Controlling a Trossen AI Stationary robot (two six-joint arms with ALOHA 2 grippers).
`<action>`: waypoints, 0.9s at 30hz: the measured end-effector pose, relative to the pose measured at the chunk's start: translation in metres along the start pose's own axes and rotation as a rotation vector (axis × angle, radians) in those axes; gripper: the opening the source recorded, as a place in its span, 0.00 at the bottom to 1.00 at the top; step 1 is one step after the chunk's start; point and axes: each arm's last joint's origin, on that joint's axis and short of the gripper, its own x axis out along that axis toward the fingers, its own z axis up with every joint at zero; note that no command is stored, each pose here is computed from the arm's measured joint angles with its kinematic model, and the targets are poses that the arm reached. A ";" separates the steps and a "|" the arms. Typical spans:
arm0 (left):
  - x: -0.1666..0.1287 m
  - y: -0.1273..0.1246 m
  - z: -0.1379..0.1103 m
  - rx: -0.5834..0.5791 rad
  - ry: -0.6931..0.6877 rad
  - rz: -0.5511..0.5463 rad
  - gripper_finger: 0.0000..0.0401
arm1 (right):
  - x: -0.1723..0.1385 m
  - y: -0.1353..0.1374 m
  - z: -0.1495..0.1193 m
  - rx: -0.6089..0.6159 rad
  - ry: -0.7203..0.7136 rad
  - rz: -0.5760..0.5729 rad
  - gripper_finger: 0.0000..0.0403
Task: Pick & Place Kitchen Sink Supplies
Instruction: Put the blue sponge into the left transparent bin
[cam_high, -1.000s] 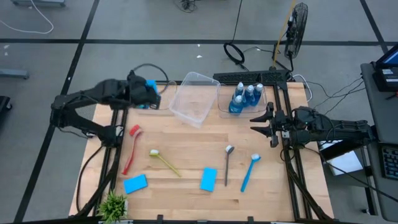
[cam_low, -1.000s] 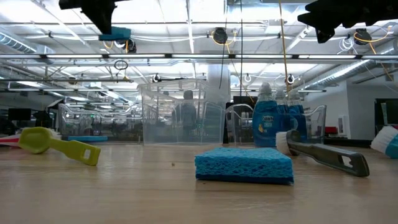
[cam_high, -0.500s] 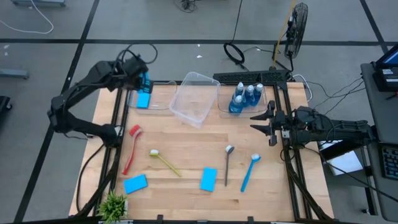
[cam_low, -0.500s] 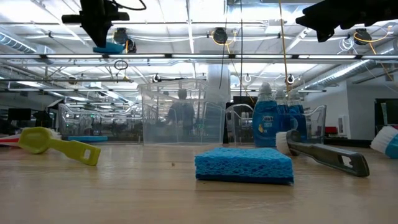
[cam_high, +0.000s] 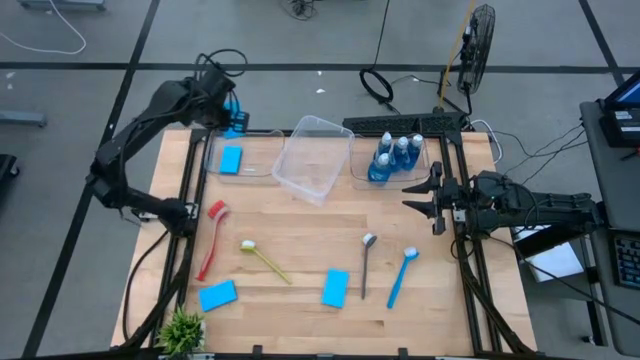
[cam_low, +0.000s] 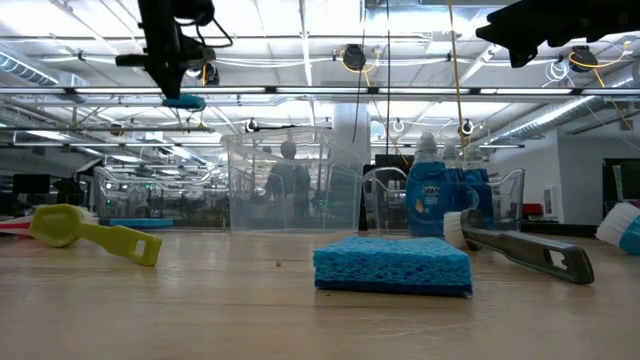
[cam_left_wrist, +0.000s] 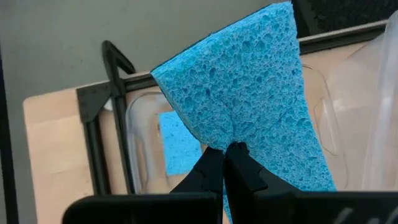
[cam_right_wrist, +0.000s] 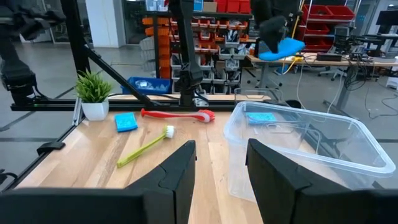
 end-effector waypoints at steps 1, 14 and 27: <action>0.005 -0.002 0.002 0.007 0.011 -0.005 0.00 | 0.000 0.000 0.000 0.000 0.000 0.000 0.32; 0.087 -0.025 0.020 0.096 0.259 0.044 0.00 | 0.000 0.000 0.000 -0.004 0.000 0.000 0.32; 0.136 -0.038 -0.016 0.107 0.429 0.027 0.00 | 0.000 0.000 0.000 -0.007 0.000 0.000 0.32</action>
